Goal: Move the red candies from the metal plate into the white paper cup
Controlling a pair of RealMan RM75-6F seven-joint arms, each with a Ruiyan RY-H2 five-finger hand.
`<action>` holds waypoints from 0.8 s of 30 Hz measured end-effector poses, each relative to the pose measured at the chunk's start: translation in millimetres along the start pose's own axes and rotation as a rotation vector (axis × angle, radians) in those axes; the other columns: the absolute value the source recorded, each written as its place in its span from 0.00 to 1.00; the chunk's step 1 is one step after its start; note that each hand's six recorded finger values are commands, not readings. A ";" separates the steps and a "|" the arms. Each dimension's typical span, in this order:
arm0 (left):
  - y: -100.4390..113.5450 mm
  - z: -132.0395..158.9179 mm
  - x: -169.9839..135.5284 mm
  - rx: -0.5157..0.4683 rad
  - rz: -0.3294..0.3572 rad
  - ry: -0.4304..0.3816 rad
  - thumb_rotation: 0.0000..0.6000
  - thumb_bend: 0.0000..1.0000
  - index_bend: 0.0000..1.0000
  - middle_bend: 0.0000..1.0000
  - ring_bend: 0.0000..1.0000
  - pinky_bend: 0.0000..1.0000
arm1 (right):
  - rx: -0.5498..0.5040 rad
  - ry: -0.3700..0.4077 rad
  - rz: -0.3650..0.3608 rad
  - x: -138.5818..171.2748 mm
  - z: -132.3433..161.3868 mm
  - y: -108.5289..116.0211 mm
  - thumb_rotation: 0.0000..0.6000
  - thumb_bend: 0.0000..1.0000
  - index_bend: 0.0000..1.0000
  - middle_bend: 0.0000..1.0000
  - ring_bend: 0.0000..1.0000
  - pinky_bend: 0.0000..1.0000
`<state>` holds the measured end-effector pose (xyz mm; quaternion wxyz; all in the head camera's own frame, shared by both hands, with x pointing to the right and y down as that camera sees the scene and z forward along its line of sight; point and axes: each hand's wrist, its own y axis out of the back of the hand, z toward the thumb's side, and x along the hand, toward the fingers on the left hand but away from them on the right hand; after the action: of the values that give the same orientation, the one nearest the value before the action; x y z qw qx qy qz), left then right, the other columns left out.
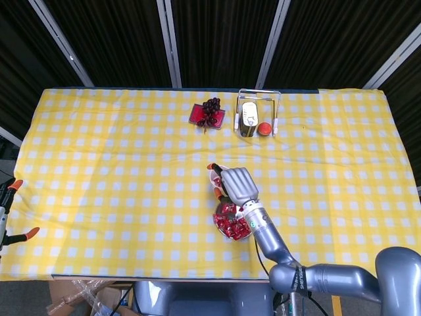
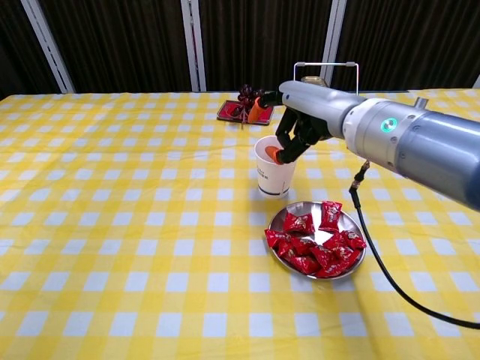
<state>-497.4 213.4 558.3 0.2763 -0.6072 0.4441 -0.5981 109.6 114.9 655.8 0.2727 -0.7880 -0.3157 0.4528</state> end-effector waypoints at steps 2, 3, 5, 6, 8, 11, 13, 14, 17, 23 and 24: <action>0.0 0.1 0.0 0.001 0.001 0.000 1.00 0.01 0.00 0.00 0.00 0.00 | 0.021 0.002 0.023 13.6 -3.3 -2.3 1.00 0.48 0.24 0.81 0.96 1.00; 0.1 0.2 -0.1 0.001 0.001 0.000 1.00 0.01 0.00 0.00 0.00 0.00 | 0.033 0.000 0.036 19.9 -5.8 -4.3 1.00 0.47 0.24 0.81 0.96 1.00; 0.3 0.4 -0.3 0.002 0.004 -0.001 1.00 0.01 0.00 0.00 0.00 0.00 | 0.062 -0.009 0.067 35.1 -13.1 -9.9 1.00 0.46 0.24 0.81 0.96 1.00; 0.5 0.4 -0.4 0.003 0.005 -0.001 1.00 0.01 0.00 0.00 0.00 0.00 | 0.072 -0.015 0.081 41.5 -16.6 -12.5 1.00 0.46 0.24 0.81 0.96 1.00; 1.2 0.5 -0.8 0.004 0.010 -0.001 1.00 0.01 0.00 0.00 0.00 0.00 | 0.092 -0.031 0.114 56.5 -24.2 -18.7 1.00 0.45 0.24 0.81 0.96 1.00; 1.9 0.2 -1.2 0.003 0.015 -0.001 1.00 0.01 0.00 0.00 0.00 0.00 | 0.114 -0.055 0.152 75.7 -33.9 -26.0 1.00 0.45 0.24 0.81 0.96 1.00; 2.3 -0.1 -1.3 0.003 0.018 0.000 1.00 0.01 0.00 0.00 0.00 0.00 | 0.121 -0.067 0.167 85.3 -38.0 -29.3 1.00 0.45 0.24 0.81 0.96 1.00; 2.6 -0.2 -1.4 0.004 0.021 0.000 1.00 0.01 0.00 0.00 0.00 0.00 | 0.125 -0.074 0.174 90.3 -40.5 -31.1 1.00 0.45 0.24 0.81 0.96 1.00; 3.0 0.0 -2.0 0.005 0.025 -0.001 1.00 0.01 0.00 0.00 0.00 0.00 | 0.143 -0.088 0.193 99.3 -45.8 -36.4 1.00 0.45 0.24 0.81 0.96 1.00; 3.4 -0.1 -3.0 0.008 0.032 -0.001 1.00 0.01 0.00 0.00 0.00 0.00 | 0.159 -0.120 0.221 106.3 -56.0 -47.4 1.00 0.45 0.24 0.81 0.96 1.00; 3.4 -0.2 -3.1 0.007 0.032 0.001 1.00 0.01 0.00 0.00 0.00 0.00 | 0.160 -0.124 0.221 106.1 -57.4 -48.5 1.00 0.45 0.24 0.81 0.96 1.00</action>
<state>-498.0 214.6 553.9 0.2881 -0.5988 0.4517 -0.5954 189.7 217.3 658.5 0.2629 -0.7643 -0.2062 0.5516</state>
